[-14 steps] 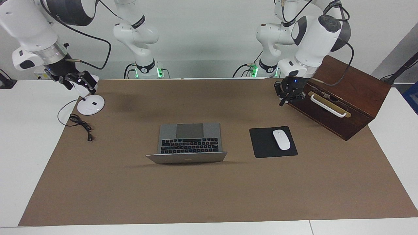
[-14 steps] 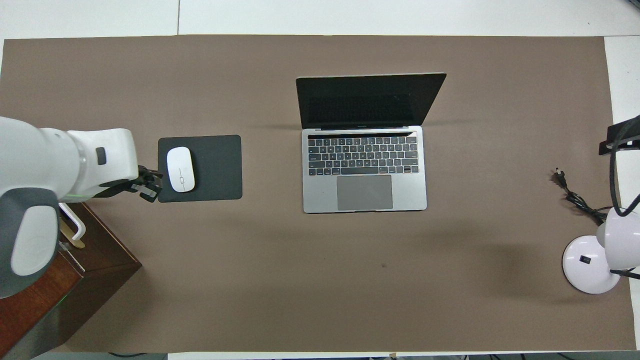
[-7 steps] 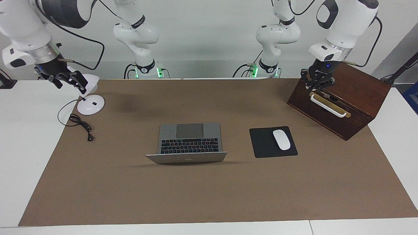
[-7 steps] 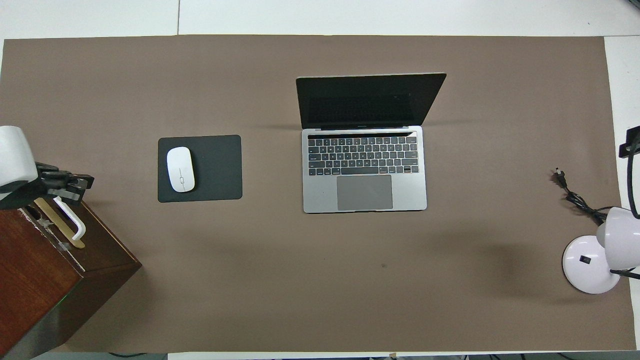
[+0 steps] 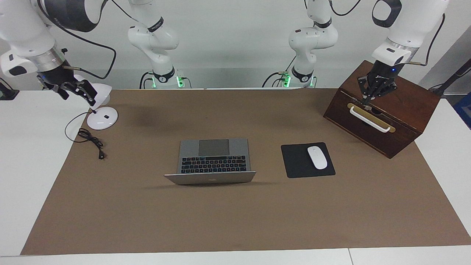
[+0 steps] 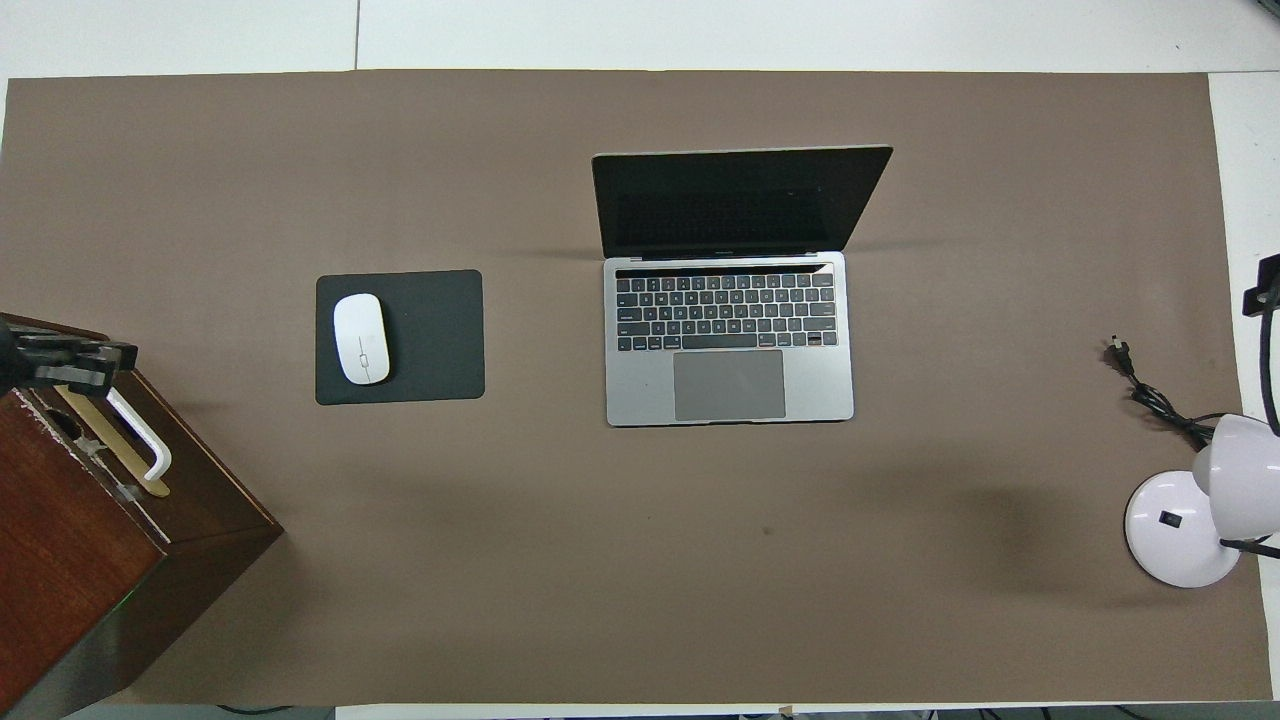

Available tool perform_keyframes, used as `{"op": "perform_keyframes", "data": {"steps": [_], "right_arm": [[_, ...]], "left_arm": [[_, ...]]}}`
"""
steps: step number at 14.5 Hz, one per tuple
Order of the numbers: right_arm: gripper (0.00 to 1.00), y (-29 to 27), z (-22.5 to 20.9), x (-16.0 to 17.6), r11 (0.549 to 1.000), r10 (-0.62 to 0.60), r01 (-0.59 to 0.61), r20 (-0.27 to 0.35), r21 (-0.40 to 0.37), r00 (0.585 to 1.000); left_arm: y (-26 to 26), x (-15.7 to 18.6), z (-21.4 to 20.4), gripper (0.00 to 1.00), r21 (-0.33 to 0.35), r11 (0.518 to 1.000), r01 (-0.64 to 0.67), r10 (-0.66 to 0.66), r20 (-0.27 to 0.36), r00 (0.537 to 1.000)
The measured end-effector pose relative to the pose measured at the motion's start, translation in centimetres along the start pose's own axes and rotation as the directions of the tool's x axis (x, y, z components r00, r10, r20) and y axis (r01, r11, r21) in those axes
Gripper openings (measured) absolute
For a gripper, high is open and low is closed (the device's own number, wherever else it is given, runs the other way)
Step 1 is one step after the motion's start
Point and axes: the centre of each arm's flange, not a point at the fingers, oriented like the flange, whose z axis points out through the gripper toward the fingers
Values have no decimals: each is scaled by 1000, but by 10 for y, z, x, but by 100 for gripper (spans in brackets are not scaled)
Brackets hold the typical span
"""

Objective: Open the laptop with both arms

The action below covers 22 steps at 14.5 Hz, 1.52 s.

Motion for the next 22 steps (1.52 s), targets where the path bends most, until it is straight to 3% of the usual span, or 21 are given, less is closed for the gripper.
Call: {"op": "perform_keyframes", "data": {"steps": [8,9,16,22], "right_arm": [[100,-1,-1,1,1000,-1,1,-11,1,1000],[100,-1,-1,1,1000,-1,1,-11,1,1000],[100,-2,-1,1,1000,-2,2,-12,5,1000],[100,-2,-2,3,1000,-2,2,-23,6,1000]], "left_arm": [[2,1,0,94,0,999,36,-36,0,999],[4,1,0,100,1,999,34,-34,-1,999],[-13,5,-7,100,14,994,112,-111,-58,992],[-15,40,-42,100,55,993,109,-109,6,994]]}}
